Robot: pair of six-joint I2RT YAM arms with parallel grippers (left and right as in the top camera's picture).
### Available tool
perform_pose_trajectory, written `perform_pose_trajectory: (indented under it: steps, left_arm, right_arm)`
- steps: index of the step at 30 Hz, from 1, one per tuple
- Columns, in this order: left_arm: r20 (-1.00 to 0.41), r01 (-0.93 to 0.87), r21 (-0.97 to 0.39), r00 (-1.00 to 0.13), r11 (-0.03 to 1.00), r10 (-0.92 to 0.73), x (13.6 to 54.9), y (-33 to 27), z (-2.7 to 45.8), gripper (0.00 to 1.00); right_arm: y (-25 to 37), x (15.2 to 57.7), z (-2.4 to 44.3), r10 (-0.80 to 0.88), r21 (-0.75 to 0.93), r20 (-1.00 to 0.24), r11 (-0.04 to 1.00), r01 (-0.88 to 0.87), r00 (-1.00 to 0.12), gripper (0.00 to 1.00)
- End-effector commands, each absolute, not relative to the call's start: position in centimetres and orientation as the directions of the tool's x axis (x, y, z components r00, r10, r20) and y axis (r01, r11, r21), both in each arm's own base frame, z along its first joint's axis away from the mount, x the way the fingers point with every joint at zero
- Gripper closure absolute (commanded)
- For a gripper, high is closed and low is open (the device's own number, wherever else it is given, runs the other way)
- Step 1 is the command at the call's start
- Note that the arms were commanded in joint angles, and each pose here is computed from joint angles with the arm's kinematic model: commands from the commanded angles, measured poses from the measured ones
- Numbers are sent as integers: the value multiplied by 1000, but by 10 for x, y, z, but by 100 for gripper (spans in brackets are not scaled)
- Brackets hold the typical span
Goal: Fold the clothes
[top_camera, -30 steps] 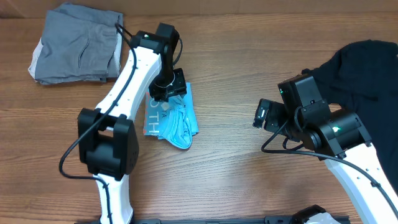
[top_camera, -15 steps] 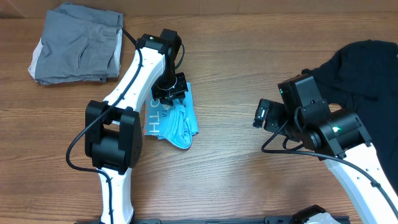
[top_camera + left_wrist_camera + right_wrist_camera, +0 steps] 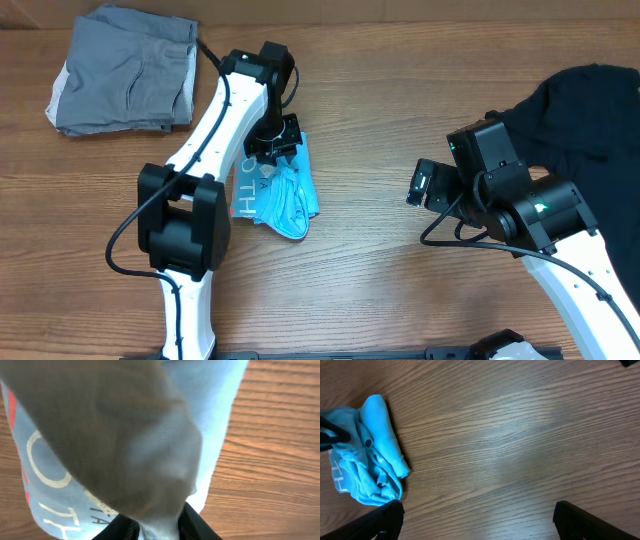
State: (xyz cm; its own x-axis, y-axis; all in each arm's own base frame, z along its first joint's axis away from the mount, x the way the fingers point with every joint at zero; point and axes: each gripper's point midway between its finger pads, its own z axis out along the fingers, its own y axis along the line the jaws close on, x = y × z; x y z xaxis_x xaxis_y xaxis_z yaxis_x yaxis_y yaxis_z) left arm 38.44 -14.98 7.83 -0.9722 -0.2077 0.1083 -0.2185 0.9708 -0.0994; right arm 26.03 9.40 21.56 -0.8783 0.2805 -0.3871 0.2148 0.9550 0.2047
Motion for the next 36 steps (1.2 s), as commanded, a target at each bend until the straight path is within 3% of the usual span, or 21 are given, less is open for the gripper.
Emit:
perform_pose_trajectory:
  steps: [1, 5, 11, 19, 21, 25, 36]
  left_arm:
    - [63, -194, -101, -980, 976, -189, 390, -163, 84, 71]
    - [38, -165, -117, -986, 979, -162, 392, -176, 84, 71]
    - [15, -154, -133, -988, 979, -153, 395, -190, 81, 96]
    - [-28, -122, -166, -991, 979, -128, 399, -212, 65, 96]
    - [-40, -109, -173, -992, 979, -118, 400, -219, 63, 92]
    - [-62, -74, -186, -994, 980, -87, 398, -234, 63, 58]
    - [-104, 88, -197, -992, 976, 68, 387, -258, 81, 56]
  right_arm:
    - [93, 263, 218, 288, 205, -399, 953, 222, -871, 0]
    - [93, 263, 218, 288, 205, -399, 953, 222, -871, 0]
    - [93, 263, 218, 288, 205, -399, 953, 222, -871, 0]
    - [93, 263, 218, 288, 205, -399, 953, 222, -871, 0]
    - [93, 263, 218, 288, 205, -399, 953, 222, -871, 0]
    - [93, 263, 218, 288, 205, -399, 953, 222, -871, 0]
    - [93, 263, 218, 289, 205, -398, 953, 222, -871, 0]
